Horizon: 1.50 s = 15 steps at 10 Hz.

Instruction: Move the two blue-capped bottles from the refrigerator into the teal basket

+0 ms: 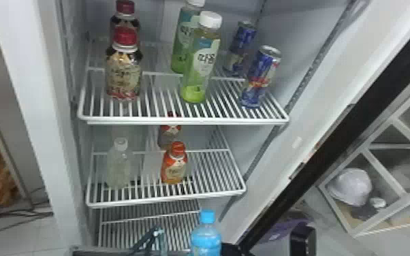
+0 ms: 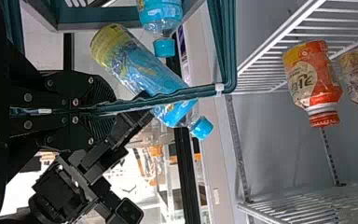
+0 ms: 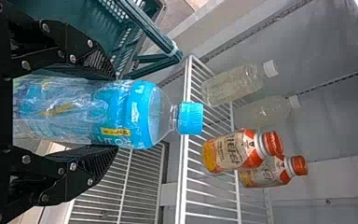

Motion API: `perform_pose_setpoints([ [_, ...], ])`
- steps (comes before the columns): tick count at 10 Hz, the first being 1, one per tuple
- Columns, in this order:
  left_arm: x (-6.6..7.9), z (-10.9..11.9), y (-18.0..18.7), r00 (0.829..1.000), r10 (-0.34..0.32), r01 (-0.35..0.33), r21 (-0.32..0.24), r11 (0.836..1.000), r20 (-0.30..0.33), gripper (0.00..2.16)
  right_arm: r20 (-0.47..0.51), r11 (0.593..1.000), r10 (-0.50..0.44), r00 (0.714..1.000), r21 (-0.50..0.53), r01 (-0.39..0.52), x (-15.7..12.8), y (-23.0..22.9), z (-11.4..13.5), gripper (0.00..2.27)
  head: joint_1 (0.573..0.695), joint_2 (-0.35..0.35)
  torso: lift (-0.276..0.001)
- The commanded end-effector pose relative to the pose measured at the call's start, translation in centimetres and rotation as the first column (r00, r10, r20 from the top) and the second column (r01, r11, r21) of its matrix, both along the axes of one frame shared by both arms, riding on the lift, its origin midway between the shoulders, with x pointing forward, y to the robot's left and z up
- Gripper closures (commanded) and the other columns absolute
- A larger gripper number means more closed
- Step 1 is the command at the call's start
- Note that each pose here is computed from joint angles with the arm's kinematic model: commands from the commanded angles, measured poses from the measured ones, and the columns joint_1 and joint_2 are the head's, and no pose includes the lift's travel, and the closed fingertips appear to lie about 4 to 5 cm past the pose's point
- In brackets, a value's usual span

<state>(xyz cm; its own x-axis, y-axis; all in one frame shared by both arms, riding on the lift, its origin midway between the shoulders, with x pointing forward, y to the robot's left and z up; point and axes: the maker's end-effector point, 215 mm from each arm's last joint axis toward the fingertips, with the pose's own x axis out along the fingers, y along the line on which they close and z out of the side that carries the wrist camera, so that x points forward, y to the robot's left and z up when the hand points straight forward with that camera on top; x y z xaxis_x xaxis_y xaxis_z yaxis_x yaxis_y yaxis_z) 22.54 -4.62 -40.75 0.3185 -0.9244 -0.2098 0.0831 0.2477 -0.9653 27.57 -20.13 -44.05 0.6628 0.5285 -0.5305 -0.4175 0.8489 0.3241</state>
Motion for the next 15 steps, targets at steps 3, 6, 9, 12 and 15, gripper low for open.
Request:
perform_pose_setpoints([
  [3,-0.1,-0.1,0.0,1.000,-0.001,0.001,0.001,1.000,-0.003,1.11,-0.037,1.000,0.017,0.999,0.025,-0.016,-0.6,1.2,0.2,0.60,0.695,-0.350,-0.136],
  [6,-0.1,0.0,0.0,1.000,-0.003,0.003,0.000,1.000,-0.001,1.11,-0.098,0.999,0.024,0.995,0.050,-0.019,-1.5,1.8,-0.8,0.60,0.695,-0.350,-0.136],
  [9,-0.1,0.0,0.0,1.000,-0.003,0.003,0.000,1.000,-0.001,1.11,-0.098,0.993,0.068,0.993,0.101,-0.058,-0.1,1.5,-2.6,0.37,0.695,-0.350,-0.136],
  [12,-0.1,0.0,0.0,1.000,0.000,0.000,-0.002,1.000,-0.003,1.11,0.093,1.000,0.003,0.996,0.024,-0.005,2.4,-1.2,1.7,0.12,0.695,-0.350,-0.136],
  [15,0.0,0.1,-0.1,1.000,0.003,-0.003,-0.006,1.000,-0.003,1.11,0.305,0.996,-0.073,0.950,-0.024,0.084,4.3,-3.1,6.6,0.13,0.695,-0.350,-0.136],
])
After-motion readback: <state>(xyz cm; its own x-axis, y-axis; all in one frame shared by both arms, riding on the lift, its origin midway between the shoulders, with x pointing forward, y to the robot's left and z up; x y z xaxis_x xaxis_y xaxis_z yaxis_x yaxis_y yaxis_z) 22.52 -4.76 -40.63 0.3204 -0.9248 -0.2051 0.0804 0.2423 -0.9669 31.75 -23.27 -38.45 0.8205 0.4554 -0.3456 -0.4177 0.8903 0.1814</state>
